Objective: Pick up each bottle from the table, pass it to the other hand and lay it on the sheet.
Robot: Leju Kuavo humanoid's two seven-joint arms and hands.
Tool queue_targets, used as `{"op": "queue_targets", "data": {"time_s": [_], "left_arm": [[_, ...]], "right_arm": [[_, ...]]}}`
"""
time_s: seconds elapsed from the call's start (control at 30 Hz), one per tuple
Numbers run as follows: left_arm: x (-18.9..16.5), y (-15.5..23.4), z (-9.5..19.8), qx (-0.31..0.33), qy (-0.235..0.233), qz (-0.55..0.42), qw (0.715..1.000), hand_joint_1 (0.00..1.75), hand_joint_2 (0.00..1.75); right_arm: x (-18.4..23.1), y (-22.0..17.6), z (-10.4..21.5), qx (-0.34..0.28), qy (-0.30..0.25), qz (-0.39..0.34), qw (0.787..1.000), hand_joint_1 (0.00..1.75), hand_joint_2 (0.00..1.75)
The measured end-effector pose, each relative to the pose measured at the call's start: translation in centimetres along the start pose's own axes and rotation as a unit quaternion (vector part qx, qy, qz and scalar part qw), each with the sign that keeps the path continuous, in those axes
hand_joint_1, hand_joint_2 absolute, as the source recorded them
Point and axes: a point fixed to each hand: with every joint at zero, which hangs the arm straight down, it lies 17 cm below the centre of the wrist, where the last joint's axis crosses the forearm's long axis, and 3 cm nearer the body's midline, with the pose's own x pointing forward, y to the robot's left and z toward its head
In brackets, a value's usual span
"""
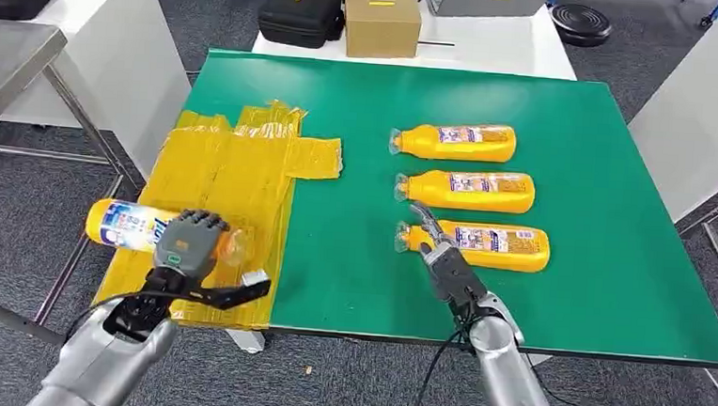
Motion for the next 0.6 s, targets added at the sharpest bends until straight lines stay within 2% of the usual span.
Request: {"op": "queue_targets", "data": {"time_s": [0.13,0.6], "left_arm": [[0.3,-0.3,-0.9,-0.011,0.015,-0.003,1.000,1.75,1.75],[2.0,-3.6,-0.5,-0.070,0.001,-0.004,0.998,1.75,1.75]], "right_arm": [[0.0,0.3,0.0,0.002,0.002,-0.001,1.000,0.00,0.00],[-0.4,0.4,0.4,0.000,0.008,-0.003,1.000,0.00,0.00]]}}
